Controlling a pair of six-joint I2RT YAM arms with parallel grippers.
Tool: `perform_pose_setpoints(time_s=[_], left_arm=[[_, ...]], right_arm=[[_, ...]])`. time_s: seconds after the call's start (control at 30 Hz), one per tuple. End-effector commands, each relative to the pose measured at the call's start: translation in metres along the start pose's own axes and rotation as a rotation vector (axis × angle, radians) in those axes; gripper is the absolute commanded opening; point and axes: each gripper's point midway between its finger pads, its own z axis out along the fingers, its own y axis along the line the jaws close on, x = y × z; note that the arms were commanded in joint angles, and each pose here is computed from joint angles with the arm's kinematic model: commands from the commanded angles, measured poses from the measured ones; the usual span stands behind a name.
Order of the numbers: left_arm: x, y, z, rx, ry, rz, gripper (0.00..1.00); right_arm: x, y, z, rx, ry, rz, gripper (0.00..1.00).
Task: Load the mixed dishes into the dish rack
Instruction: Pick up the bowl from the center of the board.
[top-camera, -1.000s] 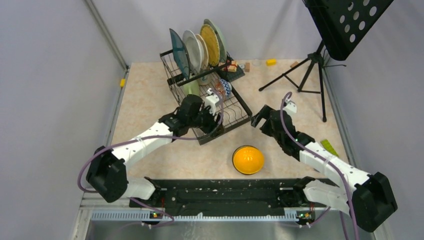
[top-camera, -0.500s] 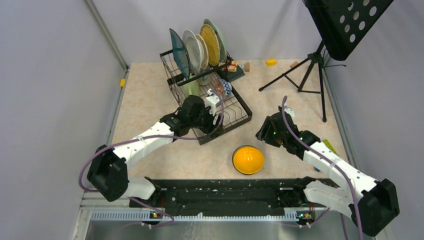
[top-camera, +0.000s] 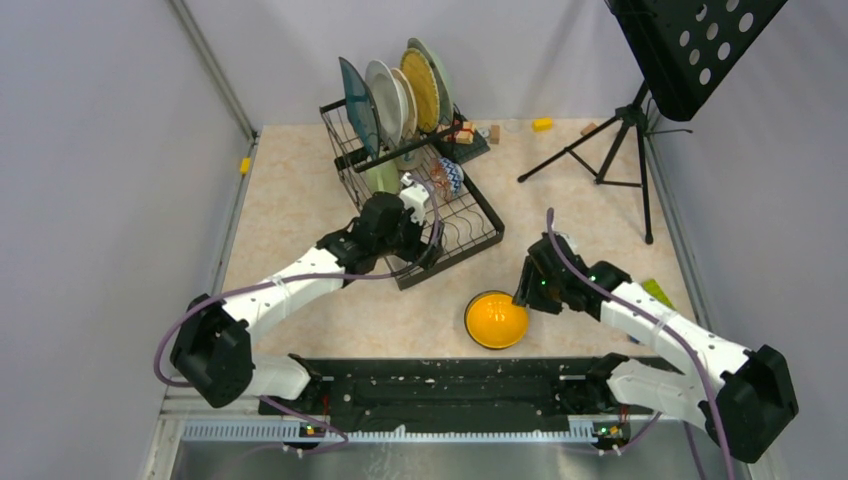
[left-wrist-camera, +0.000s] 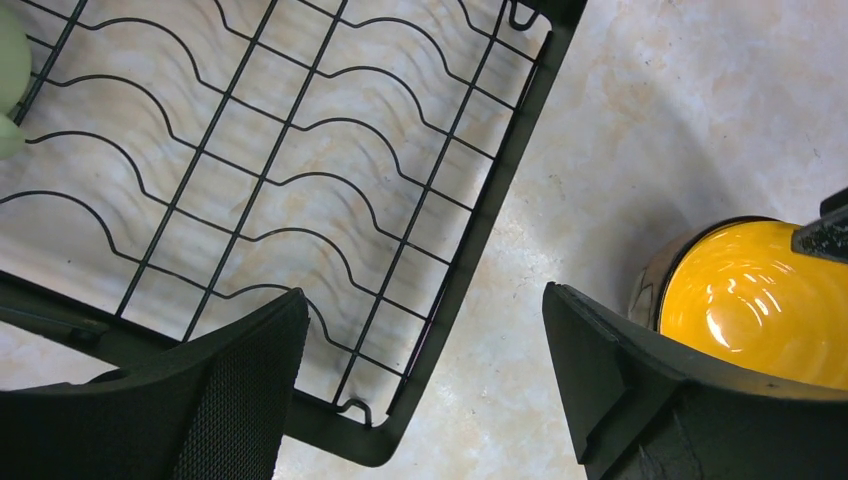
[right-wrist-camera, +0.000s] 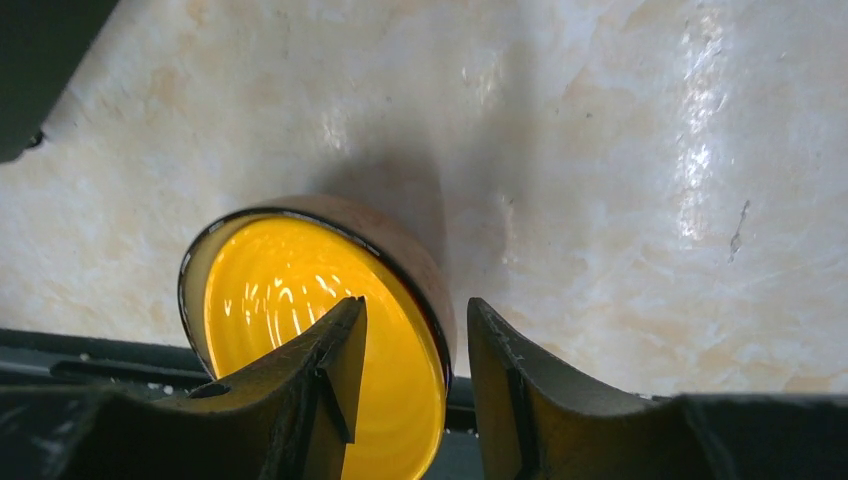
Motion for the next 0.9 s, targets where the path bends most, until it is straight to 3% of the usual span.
perform_pose_setpoints(time_s=[0.0, 0.37, 0.6, 0.87], left_arm=[[-0.0202, 0.004, -0.0079, -0.036, -0.088, -0.006, 0.91], [-0.0195, 0.0067, -0.0076, -0.05, -0.087, -0.007, 0.92], [-0.0189, 0.0114, -0.0102, -0.079, -0.09, -0.01, 0.92], [-0.0155, 0.0122, -0.0094, -0.079, -0.083, -0.013, 0.92]], right_arm=[[0.004, 0.0146, -0.013, -0.022, 0.031, -0.066, 0.43], [0.0067, 0.0054, -0.0127, 0.077, 0.067, -0.136, 0.42], [0.0091, 0.0104, -0.0104, 0.075, 0.087, -0.164, 0.32], [0.0075, 0.01, -0.0078, 0.114, 0.102, -0.201, 0.31]])
